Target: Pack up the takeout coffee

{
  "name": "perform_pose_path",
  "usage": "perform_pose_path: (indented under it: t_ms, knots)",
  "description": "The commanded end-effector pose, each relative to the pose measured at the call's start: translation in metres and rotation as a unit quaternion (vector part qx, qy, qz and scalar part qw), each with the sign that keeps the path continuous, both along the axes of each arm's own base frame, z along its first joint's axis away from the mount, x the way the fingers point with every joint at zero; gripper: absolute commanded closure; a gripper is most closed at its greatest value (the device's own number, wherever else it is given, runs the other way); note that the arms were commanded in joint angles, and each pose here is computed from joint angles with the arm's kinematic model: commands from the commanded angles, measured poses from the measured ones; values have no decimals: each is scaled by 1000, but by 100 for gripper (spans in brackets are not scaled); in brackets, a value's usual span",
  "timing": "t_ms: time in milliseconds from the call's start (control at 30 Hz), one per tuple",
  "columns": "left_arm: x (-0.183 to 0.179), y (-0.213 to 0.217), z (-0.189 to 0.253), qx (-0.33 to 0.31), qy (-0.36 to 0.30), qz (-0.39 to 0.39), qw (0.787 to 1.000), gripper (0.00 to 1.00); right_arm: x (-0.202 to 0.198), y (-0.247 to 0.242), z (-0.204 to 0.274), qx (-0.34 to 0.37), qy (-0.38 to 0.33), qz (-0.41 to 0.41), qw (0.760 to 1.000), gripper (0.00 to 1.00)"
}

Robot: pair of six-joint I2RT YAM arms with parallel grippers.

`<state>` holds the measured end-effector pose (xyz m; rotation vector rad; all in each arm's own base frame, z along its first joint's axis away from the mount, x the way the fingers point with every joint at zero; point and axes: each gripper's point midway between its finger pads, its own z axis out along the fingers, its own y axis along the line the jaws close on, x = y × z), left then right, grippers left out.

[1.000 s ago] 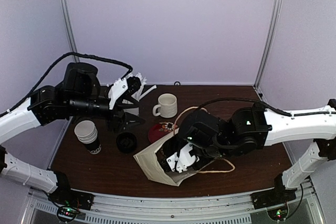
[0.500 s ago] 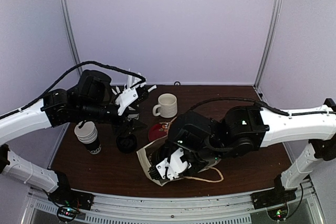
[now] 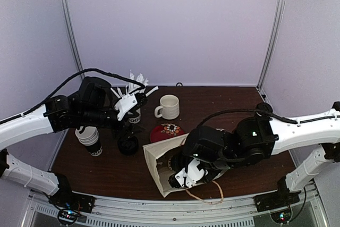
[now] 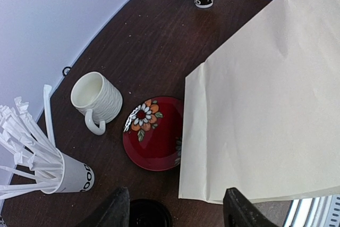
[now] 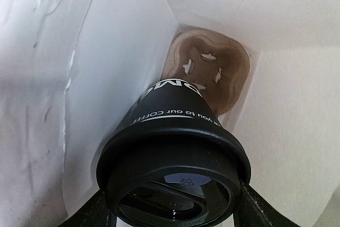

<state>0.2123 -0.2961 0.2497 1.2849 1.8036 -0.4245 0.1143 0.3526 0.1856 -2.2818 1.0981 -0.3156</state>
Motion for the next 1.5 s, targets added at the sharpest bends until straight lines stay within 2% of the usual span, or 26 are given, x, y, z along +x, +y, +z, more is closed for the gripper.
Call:
perform_pose_path:
  t_ms: [0, 200, 400, 667, 733, 833, 933, 1000, 1100, 1233, 1467]
  knots:
    - [13, 1, 1, -14, -25, 10, 1000, 37, 12, -6, 18, 20, -38, -8, 999, 44]
    - [15, 1, -7, -9, -18, 12, 1000, 38, 19, -15, 27, 42, -49, -14, 998, 44]
    - [17, -1, -12, -8, -7, 9, 1000, 37, 30, -30, 18, 21, -54, -41, 997, 44]
    - [15, -4, -12, -12, 0, 2, 1000, 39, 36, -26, 11, 4, -60, -48, 997, 44]
    - [10, -6, 6, -29, 3, -9, 1000, 40, 36, -23, 14, 6, -56, -46, 997, 44]
    - [-10, -14, 69, -118, 14, -39, 992, 38, 35, -20, 17, 10, -55, -41, 998, 44]
    - [-39, -24, 119, -196, 57, -86, 975, 37, 34, -18, 15, 9, -51, -42, 998, 44]
    - [-59, -35, 134, -209, 91, -123, 966, 36, 34, -17, 15, 10, -51, -41, 998, 44]
    - [-86, -57, 130, -171, 120, -151, 966, 37, 35, -15, 18, 13, -54, -42, 998, 44]
    - [-105, -78, 112, -98, 124, -145, 977, 37, 35, -18, 16, 8, -51, -43, 998, 44]
    - [-123, -91, 95, -57, 126, -108, 984, 38, 34, -18, 13, 10, -44, -48, 998, 44]
